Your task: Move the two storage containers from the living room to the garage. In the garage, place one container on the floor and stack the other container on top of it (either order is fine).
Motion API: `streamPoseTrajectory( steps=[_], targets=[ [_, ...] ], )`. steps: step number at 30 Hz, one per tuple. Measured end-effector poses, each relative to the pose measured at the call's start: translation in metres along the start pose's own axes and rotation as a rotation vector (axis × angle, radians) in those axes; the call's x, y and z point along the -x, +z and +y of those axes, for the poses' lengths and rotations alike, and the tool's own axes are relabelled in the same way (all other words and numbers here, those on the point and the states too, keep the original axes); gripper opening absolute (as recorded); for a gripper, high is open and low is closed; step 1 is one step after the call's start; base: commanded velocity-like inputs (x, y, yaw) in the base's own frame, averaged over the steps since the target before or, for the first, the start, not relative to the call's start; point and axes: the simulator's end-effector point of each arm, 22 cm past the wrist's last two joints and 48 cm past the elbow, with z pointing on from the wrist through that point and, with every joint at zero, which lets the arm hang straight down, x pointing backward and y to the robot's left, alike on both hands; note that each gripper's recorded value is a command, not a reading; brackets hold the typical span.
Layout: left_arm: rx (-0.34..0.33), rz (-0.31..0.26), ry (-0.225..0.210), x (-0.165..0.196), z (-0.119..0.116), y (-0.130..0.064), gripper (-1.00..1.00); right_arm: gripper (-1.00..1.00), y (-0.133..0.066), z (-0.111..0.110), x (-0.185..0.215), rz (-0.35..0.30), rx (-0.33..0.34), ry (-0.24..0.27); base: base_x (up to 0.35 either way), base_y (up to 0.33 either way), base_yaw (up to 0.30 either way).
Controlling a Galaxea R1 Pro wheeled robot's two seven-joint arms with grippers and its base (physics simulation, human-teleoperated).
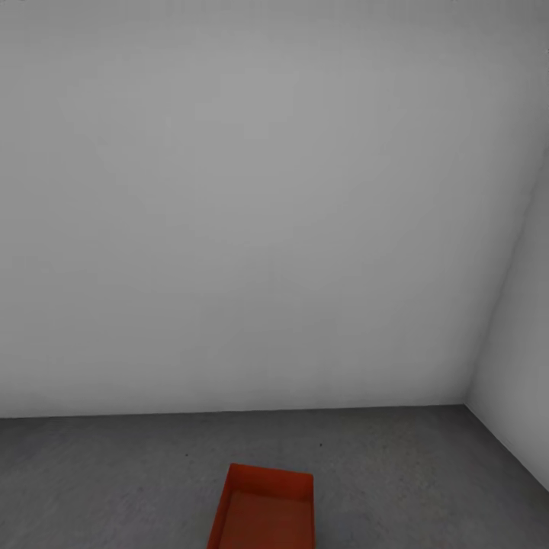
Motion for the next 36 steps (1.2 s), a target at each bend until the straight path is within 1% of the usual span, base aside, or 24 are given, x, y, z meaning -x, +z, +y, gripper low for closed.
streamPoseTrajectory(
  steps=[1,3,7,12,17,23,28,32,36],
  targets=[
    [-0.007,-0.004,0.022,0.0,-0.003,0.0,1.0,1.0,0.0,-0.001,0.0,0.0,-0.001,0.0,0.0,0.0,0.0],
    [-0.015,-0.008,0.045,0.0,-0.006,0.0,1.0,1.0,0.0,-0.002,0.0,0.0,-0.003,-0.002,0.0,0.0,0.0],
    [-0.019,-0.011,0.059,0.0,-0.007,0.0,1.0,1.0,0.0,-0.005,0.0,-0.001,-0.004,-0.019,0.0,0.0,0.0],
    [-0.023,-0.01,0.06,0.0,-0.009,0.0,1.0,1.0,0.0,-0.006,0.001,-0.002,-0.004,-0.032,0.0,0.0,0.0],
    [-0.029,-0.01,0.053,0.0,-0.015,-0.001,1.0,1.0,0.0,-0.006,0.001,-0.002,-0.004,-0.034,0.0,0.0,0.0],
    [-0.034,-0.012,0.05,0.0,-0.018,-0.001,1.0,1.0,0.0,-0.006,0.001,-0.003,-0.006,-0.024,0.0,0.0,-0.004],
    [-0.041,-0.011,0.048,0.0,-0.024,-0.001,1.0,1.0,0.0,-0.004,0.001,-0.003,-0.006,-0.007,0.0,0.0,-0.174],
    [-0.072,-0.013,0.045,0.0,-0.048,-0.003,1.0,1.0,0.0,-0.004,0.001,-0.003,-0.008,-0.003,0.0,0.0,-0.264],
    [-0.087,-0.012,0.035,-0.001,-0.06,-0.004,1.0,1.0,0.0,-0.006,0.0,-0.001,-0.009,-0.001,0.0,0.0,-0.281]
  ],
)
